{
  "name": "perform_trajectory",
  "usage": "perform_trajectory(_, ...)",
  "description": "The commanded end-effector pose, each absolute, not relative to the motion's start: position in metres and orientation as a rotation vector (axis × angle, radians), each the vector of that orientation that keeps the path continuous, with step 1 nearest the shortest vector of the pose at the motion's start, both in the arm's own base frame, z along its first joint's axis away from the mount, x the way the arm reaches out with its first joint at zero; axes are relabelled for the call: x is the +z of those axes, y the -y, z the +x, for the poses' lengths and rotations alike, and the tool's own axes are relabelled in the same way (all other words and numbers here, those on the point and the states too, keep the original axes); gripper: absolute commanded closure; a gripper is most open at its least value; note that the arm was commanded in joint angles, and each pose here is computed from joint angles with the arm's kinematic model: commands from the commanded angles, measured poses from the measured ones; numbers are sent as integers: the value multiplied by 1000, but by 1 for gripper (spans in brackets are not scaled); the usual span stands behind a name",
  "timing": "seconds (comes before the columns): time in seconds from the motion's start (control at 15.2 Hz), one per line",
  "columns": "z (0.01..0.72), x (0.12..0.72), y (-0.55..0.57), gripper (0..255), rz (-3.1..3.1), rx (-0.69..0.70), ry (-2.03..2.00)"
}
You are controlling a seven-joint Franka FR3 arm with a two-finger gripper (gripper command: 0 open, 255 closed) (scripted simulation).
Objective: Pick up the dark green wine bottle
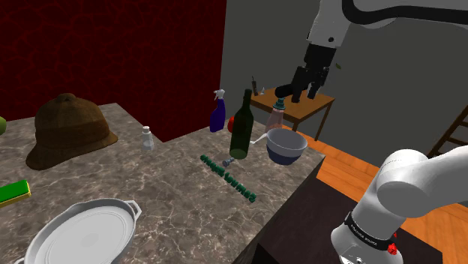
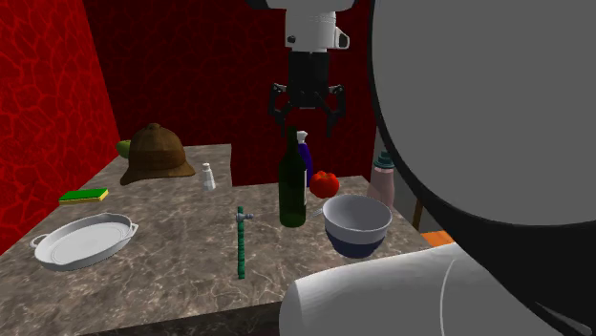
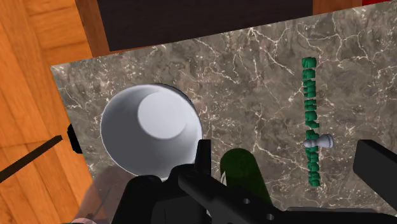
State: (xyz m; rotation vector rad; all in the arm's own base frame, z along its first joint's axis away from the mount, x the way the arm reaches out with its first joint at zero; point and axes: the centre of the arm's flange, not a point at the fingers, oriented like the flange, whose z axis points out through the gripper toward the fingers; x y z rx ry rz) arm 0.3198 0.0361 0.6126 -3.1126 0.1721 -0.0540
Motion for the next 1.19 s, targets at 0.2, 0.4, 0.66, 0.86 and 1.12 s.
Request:
perform_trajectory(0.2,361,610,-35,0,-3113,-38,-173)
perform_trajectory(0.4,402,607,-35,0,-3112,-22,-173)
perform_trajectory(0.66,457,602,-34,0,-3112,-1,-174)
perform_trajectory(0.86,497,598,-33,0,-3112,14,-174)
perform_trajectory(1.12,552,592,-32,0,-3111,35,-175)
